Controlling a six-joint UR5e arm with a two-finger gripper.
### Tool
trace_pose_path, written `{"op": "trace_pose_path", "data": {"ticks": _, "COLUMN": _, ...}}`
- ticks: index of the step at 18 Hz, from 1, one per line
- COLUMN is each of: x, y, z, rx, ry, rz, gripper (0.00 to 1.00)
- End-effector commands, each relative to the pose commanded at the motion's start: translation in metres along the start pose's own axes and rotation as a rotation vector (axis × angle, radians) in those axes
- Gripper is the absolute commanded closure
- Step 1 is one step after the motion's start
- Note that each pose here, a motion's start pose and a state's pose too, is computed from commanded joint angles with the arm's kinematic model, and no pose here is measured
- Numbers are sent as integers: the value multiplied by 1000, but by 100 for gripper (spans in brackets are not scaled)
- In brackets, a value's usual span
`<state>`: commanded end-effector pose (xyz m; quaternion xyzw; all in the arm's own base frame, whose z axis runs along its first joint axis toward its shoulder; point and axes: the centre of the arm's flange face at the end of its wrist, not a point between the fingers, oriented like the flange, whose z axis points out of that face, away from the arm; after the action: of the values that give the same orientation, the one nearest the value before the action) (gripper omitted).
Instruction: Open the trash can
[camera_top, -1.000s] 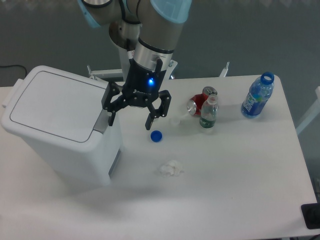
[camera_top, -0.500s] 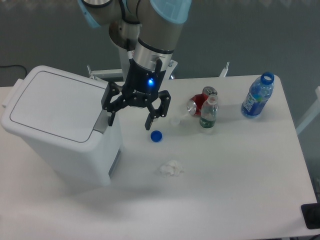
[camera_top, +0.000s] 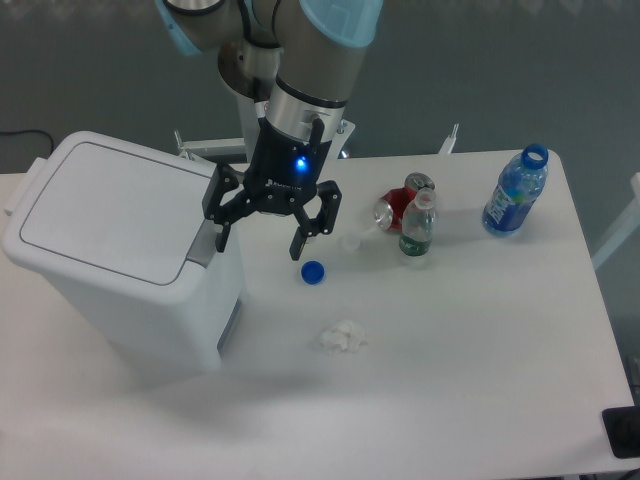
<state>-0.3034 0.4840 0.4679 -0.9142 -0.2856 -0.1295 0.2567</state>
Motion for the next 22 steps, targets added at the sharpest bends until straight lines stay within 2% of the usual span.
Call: {"op": "trace_pose_path", "data": {"ticks": 22, "x": 0, "y": -4, "z": -6, "rx": 16, "ry": 16, "rz": -12, "gripper": 0}}
